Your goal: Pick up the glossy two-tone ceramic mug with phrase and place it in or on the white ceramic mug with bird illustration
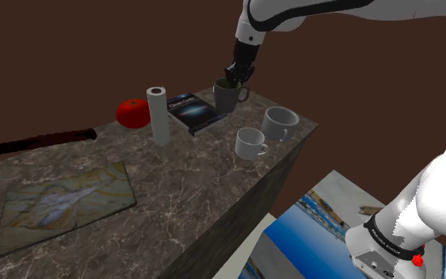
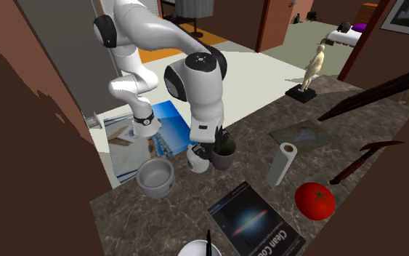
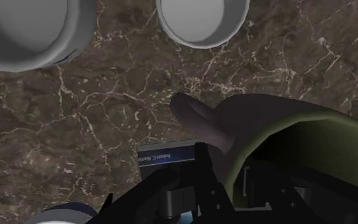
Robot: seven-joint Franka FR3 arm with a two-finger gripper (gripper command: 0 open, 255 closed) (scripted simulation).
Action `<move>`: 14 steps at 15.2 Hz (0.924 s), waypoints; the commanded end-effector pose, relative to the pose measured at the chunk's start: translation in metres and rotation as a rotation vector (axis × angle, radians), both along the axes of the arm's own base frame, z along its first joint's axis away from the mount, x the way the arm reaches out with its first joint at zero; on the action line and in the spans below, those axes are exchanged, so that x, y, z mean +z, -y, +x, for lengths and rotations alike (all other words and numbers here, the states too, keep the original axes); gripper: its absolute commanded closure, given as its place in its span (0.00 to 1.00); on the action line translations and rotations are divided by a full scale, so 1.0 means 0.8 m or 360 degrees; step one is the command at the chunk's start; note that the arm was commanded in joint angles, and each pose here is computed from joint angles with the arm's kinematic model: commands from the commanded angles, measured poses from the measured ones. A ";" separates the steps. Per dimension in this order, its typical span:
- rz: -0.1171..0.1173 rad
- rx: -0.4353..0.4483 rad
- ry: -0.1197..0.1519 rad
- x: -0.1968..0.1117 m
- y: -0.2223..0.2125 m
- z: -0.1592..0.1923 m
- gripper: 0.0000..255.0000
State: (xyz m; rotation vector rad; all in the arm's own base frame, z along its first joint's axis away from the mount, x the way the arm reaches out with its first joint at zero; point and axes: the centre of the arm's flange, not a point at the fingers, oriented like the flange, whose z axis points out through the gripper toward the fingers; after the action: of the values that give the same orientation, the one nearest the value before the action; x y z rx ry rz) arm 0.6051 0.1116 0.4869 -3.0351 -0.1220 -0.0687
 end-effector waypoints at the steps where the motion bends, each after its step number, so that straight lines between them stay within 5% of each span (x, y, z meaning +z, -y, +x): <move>1: 0.0000 0.0000 0.0000 0.015 -0.001 0.000 1.00; 5: 0.0000 0.0000 0.0000 0.037 -0.001 0.000 1.00; 14: 0.0000 0.0000 0.0000 0.050 0.128 -0.073 1.00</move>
State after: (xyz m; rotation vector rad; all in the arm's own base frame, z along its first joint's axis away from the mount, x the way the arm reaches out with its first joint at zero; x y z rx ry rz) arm 0.5550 0.0224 0.5249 -3.0359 -0.1205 -0.0683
